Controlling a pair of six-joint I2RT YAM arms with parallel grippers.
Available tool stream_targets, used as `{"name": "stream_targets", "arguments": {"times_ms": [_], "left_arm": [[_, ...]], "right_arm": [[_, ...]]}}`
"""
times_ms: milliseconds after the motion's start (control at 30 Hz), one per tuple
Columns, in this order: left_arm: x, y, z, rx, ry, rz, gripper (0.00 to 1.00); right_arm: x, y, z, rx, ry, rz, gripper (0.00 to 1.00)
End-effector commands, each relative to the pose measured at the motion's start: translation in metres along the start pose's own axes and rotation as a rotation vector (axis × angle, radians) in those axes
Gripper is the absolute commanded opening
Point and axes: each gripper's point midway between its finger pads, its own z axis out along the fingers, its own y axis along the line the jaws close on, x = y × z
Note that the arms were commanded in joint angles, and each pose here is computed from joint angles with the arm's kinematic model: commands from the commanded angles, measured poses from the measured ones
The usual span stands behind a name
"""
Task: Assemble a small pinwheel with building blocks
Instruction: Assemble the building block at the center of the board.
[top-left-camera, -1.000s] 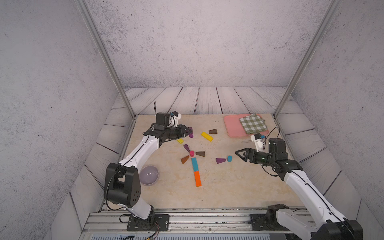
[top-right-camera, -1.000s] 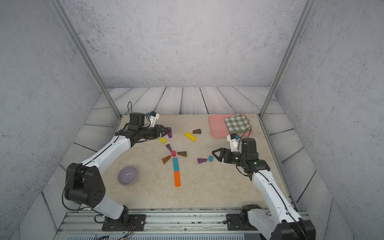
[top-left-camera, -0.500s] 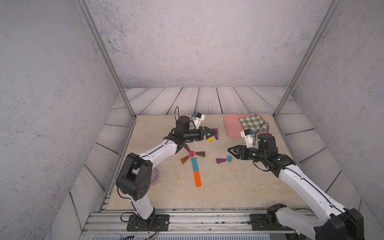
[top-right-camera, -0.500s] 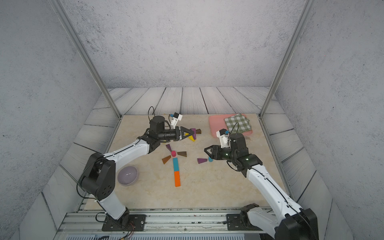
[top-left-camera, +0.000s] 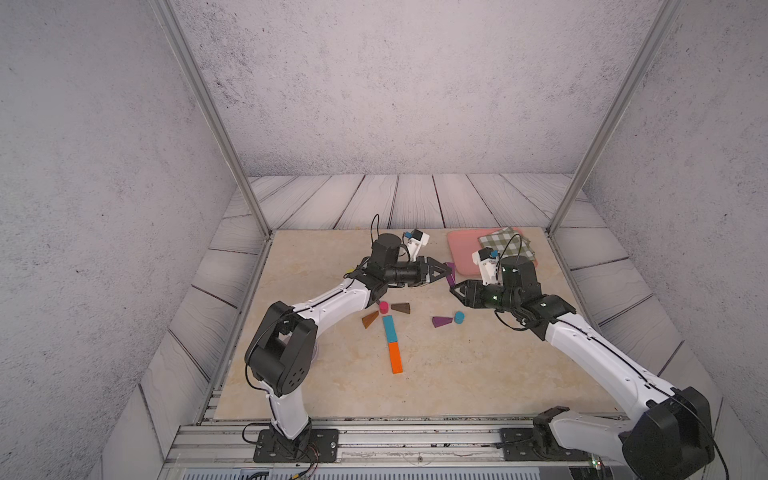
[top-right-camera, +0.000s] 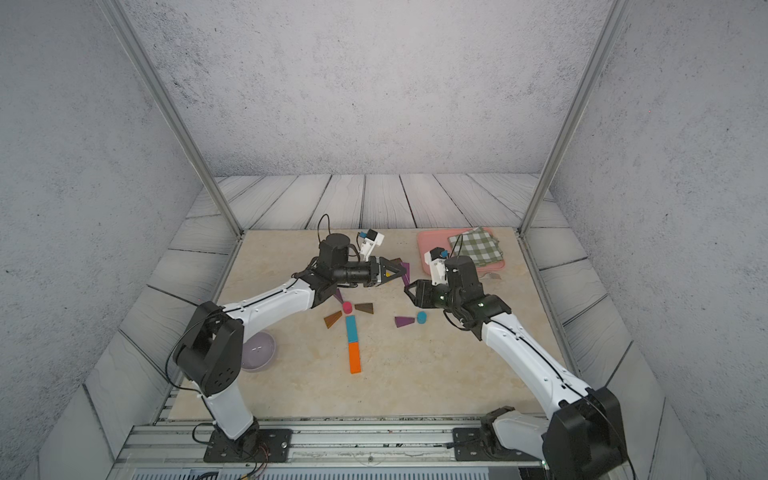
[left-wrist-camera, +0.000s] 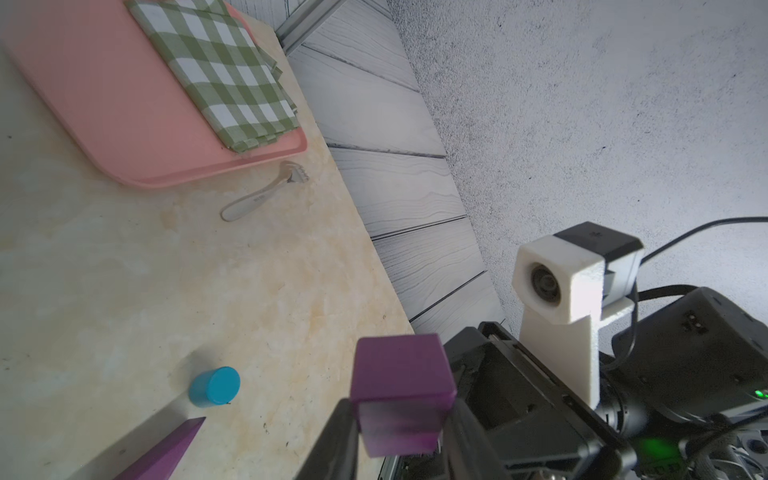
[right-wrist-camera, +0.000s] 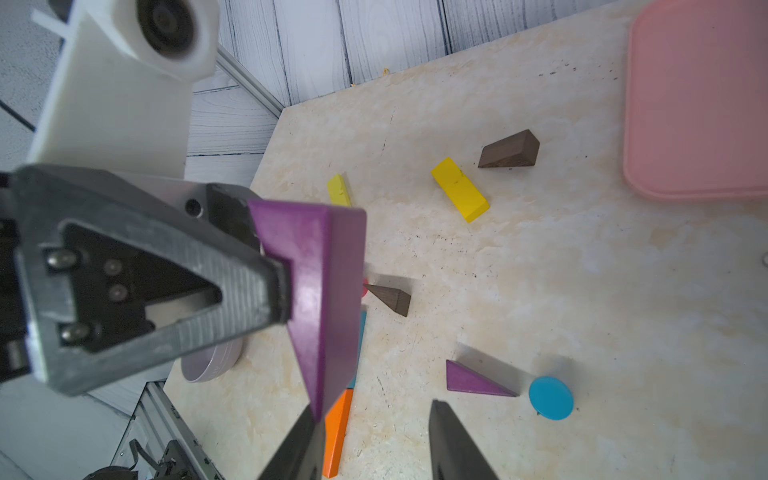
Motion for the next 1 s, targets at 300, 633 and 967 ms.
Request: {"name": "stream_targets", "arguments": {"times_ms": [300,633,967], "left_arm": [[0.011,0.005,0.017,-0.024,0.071,-0.03,0.15],[0.02,0.005,0.022,-0.022,0.099,-0.04,0.15],[0.018,-0.002,0.025,0.003,0.102,-0.041,0.29]], "right_arm": [[-0.014,-0.008,0.012,0.059,-0.039,-0.028,0.38],[-0.015,-0.012,0.022,0.063,-0.026,0.014,0.25],[-0.008,-0.024,0.018,0.121,-0.028,0.065,0.0]]}}
